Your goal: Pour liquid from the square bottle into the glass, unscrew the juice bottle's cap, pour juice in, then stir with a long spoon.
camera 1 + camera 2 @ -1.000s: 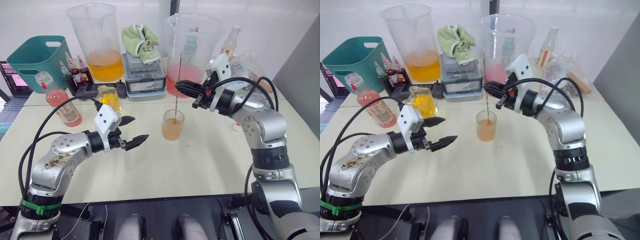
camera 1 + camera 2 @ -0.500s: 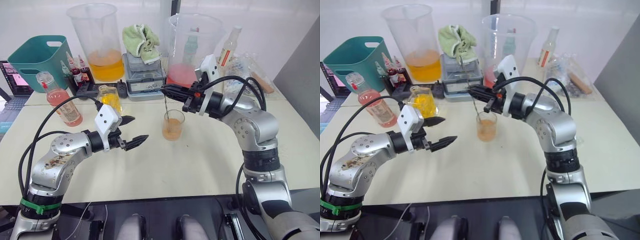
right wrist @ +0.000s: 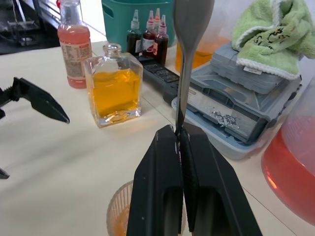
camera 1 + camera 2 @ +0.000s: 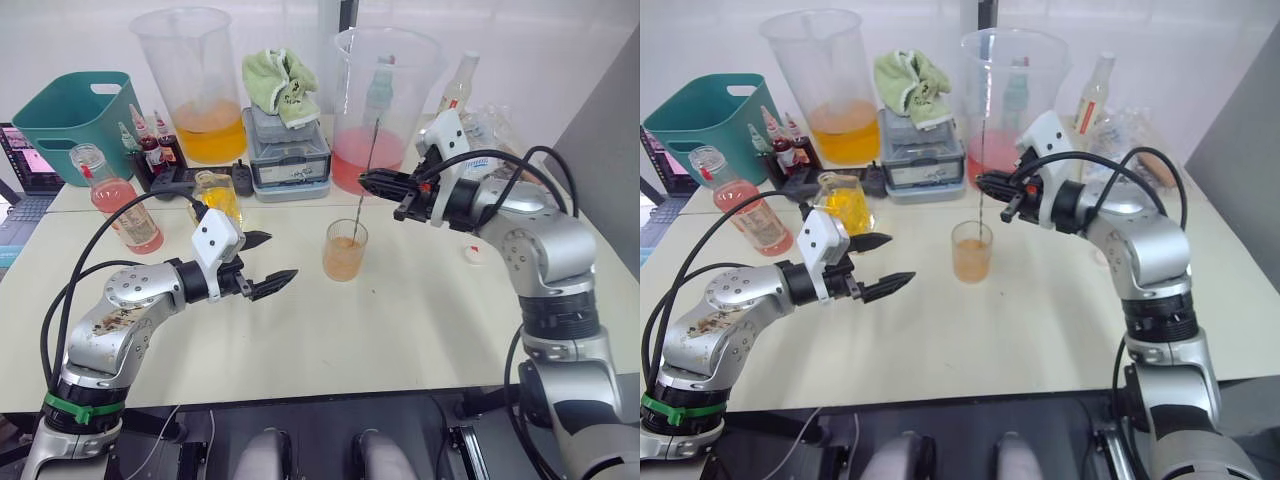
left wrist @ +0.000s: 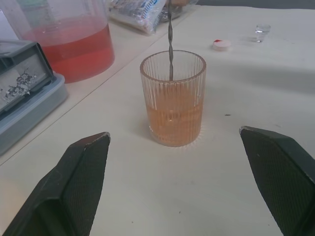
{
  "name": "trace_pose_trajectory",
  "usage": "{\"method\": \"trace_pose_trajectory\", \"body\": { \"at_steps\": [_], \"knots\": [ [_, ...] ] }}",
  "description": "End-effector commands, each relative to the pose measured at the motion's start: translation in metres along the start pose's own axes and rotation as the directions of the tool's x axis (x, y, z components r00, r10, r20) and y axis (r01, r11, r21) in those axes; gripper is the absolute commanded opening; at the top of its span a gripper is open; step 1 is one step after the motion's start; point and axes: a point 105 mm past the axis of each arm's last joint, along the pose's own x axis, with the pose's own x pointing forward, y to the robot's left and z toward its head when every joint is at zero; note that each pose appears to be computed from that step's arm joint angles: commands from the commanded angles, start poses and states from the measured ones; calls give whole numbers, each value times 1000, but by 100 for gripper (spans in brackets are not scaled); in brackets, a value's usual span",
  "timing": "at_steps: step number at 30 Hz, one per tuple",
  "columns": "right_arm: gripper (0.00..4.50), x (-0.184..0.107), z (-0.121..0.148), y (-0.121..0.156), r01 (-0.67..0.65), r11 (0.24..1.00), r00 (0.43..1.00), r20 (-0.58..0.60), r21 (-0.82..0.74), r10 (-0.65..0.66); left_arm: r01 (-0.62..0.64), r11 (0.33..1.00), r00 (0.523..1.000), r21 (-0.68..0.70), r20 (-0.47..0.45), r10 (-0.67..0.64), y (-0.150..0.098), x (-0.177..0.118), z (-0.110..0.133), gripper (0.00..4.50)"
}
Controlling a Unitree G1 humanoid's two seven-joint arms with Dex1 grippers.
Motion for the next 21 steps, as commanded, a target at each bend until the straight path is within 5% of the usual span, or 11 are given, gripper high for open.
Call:
{"method": "trace_pose_trajectory", "body": {
  "at_steps": [1,8,13,21],
  "knots": [
    [0,10,23,9,-14,998,994,110,-54,20,-7,998,1000,62,23,5,3,-2,11,445],
    [0,17,27,36,-146,988,977,162,44,137,-11,998,1000,63,23,9,2,-3,12,445],
    [0,8,22,43,-192,979,979,80,68,187,-5,998,1000,64,27,3,1,-1,12,445],
    [0,-19,10,7,-49,997,996,-79,-55,44,2,998,1000,67,28,-4,0,0,12,445]
  ]
}}
